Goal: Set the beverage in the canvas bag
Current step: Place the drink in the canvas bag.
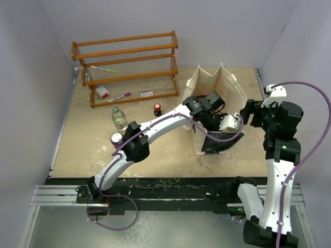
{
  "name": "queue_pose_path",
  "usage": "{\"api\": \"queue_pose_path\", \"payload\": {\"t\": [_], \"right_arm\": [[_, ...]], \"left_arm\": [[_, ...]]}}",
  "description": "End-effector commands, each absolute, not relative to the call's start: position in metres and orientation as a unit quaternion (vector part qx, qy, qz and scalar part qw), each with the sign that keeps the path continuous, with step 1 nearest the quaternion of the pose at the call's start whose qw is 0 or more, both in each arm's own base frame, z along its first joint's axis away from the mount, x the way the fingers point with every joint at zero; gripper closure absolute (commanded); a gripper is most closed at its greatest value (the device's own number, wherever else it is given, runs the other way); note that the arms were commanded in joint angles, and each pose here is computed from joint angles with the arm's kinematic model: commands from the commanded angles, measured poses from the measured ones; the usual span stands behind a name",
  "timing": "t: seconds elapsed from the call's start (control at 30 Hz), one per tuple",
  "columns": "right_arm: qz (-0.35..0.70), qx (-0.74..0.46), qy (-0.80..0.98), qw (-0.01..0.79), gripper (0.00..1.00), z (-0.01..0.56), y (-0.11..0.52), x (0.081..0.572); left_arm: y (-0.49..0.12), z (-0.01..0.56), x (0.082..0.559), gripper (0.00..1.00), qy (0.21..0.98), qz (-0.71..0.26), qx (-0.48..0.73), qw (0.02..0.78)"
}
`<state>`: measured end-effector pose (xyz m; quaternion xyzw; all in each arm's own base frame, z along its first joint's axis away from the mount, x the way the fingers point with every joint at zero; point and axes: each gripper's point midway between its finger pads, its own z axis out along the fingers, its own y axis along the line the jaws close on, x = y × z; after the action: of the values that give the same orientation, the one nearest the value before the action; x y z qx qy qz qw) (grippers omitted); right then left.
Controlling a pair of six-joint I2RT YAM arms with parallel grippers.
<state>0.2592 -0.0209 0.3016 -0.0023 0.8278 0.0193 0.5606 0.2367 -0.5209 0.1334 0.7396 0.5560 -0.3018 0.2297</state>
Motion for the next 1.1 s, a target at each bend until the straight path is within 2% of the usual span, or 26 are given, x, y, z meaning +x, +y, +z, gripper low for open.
{"api": "queue_pose_path", "payload": {"t": [0.0,0.1,0.27,0.5,0.73,0.9,1.07], "right_arm": [[0.021,0.003,0.818,0.575,0.21,0.308,-0.021,0.259],[0.022,0.003,0.819,0.573,0.21,0.306,-0.021,0.259],[0.025,0.004,0.819,0.573,0.21,0.304,-0.021,0.26],[0.022,0.005,0.819,0.573,0.2,0.303,-0.022,0.26],[0.023,0.005,0.82,0.572,0.2,0.302,-0.022,0.259],[0.023,0.004,0.82,0.572,0.2,0.302,-0.022,0.26],[0.025,0.005,0.821,0.57,0.2,0.301,-0.022,0.261]], "left_arm": [[-0.518,0.109,0.174,1.0,0.547,-0.341,0.752,0.138],[-0.523,0.099,0.185,0.99,0.563,-0.311,0.75,0.154],[-0.529,0.112,0.194,0.89,0.578,-0.302,0.734,0.189],[-0.532,0.146,0.177,0.61,0.554,-0.356,0.727,0.195],[-0.53,0.169,0.183,0.4,0.555,-0.371,0.714,0.212],[-0.529,0.186,0.188,0.21,0.55,-0.372,0.711,0.23],[-0.527,0.195,0.19,0.1,0.55,-0.373,0.708,0.24]]}}
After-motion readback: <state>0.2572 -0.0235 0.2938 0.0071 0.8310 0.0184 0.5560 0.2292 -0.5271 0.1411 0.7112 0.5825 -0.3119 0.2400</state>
